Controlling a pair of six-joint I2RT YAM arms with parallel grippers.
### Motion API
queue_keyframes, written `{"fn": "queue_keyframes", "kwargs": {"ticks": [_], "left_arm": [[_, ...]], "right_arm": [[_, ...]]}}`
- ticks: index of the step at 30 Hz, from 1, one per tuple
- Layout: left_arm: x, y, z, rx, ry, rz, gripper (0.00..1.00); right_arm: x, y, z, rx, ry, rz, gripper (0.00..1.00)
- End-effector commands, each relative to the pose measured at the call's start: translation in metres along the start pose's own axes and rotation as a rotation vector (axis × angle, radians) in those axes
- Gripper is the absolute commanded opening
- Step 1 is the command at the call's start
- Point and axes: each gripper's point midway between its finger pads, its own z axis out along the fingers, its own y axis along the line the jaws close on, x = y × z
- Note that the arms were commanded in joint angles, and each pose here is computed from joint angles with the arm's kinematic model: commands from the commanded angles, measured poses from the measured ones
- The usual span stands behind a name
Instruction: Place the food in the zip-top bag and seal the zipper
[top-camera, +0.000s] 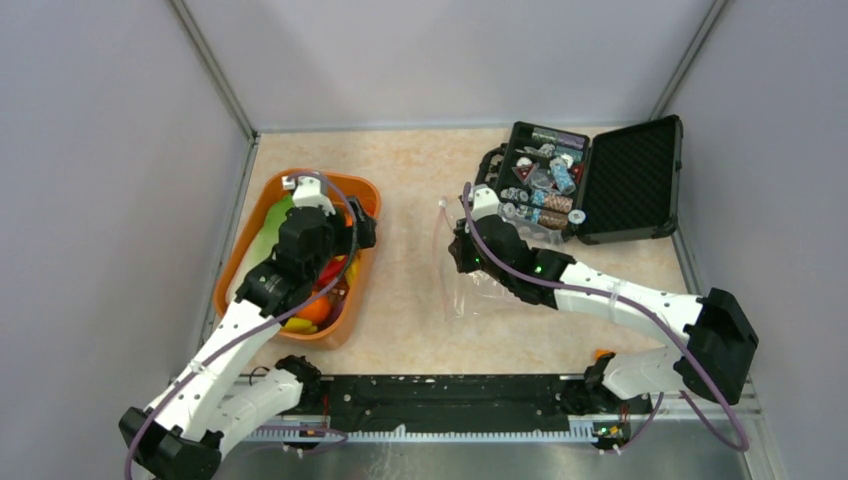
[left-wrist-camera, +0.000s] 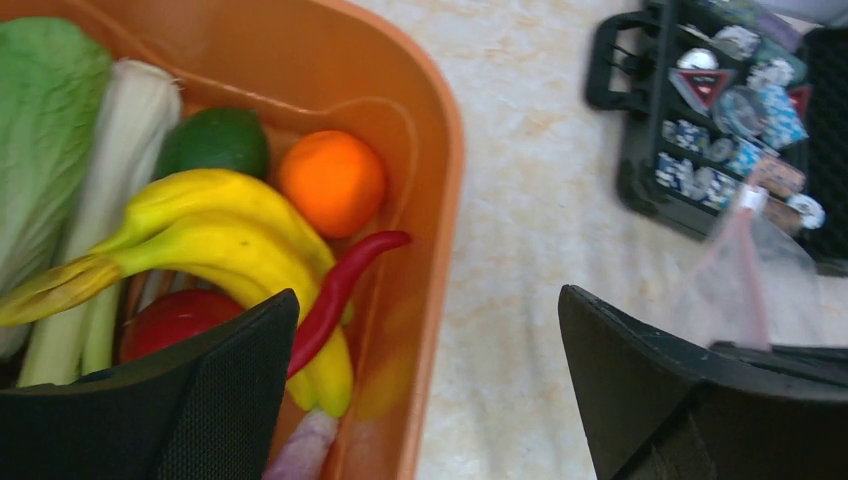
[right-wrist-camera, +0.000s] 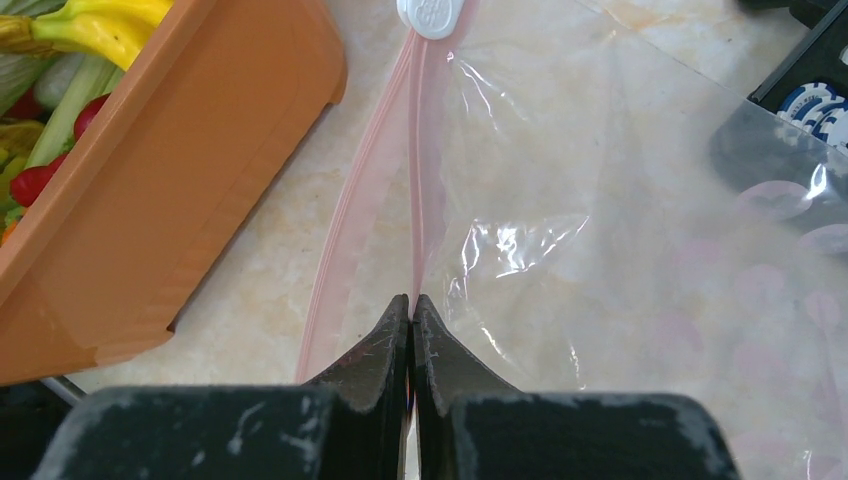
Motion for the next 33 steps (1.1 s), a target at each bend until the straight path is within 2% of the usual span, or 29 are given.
{"fn": "queue_keyframes", "kwargs": {"ticks": [1, 15, 21, 25, 31, 33], "left_arm": [[-0.005, 0.037, -0.001, -0.134, -0.031, -0.022, 0.99], [-0.018, 0.115, -0.009, -0.301, 0.016, -0.048, 0.99], [-0.026, 0.133, -0.013, -0.388, 0.057, 0.075, 0.99], [-0.041, 0.136, -0.004, -0.39, 0.089, 0.163, 0.99], [-0.051, 0.149, 0.022, -0.382, 0.211, 0.277, 0.99], [-0.05, 0.164, 0.029, -0.39, 0.266, 0.294, 0.99]], "right_arm": [[-0.017, 0.009, -0.003, -0.045, -0.051, 0.018, 0.0], [-0.017, 0.008, -0.009, -0.054, -0.051, 0.005, 0.0], [-0.019, 0.009, -0.011, -0.067, -0.056, -0.017, 0.0], [-0.022, 0.01, -0.014, -0.078, -0.062, -0.047, 0.0], [-0.024, 0.011, -0.014, -0.094, -0.075, -0.085, 0.0], [-0.023, 0.014, -0.014, -0.108, -0.071, -0.087, 0.0]]}}
